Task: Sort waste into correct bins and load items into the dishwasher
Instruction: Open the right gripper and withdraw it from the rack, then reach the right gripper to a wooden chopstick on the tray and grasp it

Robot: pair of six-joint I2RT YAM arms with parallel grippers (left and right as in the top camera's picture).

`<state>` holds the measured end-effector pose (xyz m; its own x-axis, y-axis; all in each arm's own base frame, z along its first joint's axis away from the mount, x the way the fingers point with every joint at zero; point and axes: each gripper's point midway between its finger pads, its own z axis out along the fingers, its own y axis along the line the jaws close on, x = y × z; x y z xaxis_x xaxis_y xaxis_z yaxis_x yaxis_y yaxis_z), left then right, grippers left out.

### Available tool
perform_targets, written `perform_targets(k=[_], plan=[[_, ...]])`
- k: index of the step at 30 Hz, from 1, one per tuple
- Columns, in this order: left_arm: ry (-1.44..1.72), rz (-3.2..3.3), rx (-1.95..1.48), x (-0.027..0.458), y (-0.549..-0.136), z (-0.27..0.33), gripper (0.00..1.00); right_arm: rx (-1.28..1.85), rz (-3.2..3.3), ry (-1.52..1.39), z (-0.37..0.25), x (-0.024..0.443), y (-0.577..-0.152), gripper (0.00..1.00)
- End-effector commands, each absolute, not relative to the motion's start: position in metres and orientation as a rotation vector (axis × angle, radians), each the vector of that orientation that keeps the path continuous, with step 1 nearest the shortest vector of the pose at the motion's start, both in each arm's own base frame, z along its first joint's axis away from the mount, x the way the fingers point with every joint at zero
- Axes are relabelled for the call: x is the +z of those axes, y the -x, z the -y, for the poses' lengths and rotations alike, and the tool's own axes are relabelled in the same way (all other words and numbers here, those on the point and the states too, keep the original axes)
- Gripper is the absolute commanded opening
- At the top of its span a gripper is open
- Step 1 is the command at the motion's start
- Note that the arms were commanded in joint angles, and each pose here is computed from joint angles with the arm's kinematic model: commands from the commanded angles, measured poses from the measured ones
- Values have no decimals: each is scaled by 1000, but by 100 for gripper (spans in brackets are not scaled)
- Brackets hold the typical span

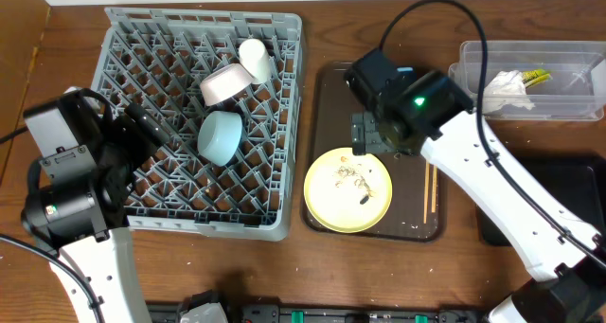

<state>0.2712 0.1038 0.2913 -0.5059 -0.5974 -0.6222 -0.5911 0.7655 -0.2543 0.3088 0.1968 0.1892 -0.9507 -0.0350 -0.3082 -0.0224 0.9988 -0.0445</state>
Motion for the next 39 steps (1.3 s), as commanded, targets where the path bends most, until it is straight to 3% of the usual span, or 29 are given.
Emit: perform_targets(k=[1,7,9,10,14,21,24,30,34,39], plan=[[900,-2227,-18,293,-271,-105,95,-146,-2827,42,-184,165,-312,99],[900,-2227,-18,293,-271,-105,95,-191,-2871,-203,-140,129,-322,95],[900,-2226,-18,293,-271,-105,95,-171,-2869,-272,-127,123,-330,84],[900,-2226,-18,293,-271,-105,95,-109,-2879,-288,-124,117,-336,69],[900,-2226,-18,293,-271,-105,95,60,-2905,-264,-125,100,-344,48],[899,-2227,-18,293,-271,-105,95,75,-2889,-320,-112,68,-346,24],[900,-2227,-18,293,-271,-105,95,86,-2863,-319,-112,55,-348,25],[900,-2227,-18,293,-271,-105,95,-72,-2832,-390,-93,40,-352,39],[900,-2227,-18,293,-271,-105,95,-42,-2864,-316,-100,27,-355,40],[900,-2227,-18,293,-271,-105,95,-46,-2918,-301,-103,6,-350,35]])
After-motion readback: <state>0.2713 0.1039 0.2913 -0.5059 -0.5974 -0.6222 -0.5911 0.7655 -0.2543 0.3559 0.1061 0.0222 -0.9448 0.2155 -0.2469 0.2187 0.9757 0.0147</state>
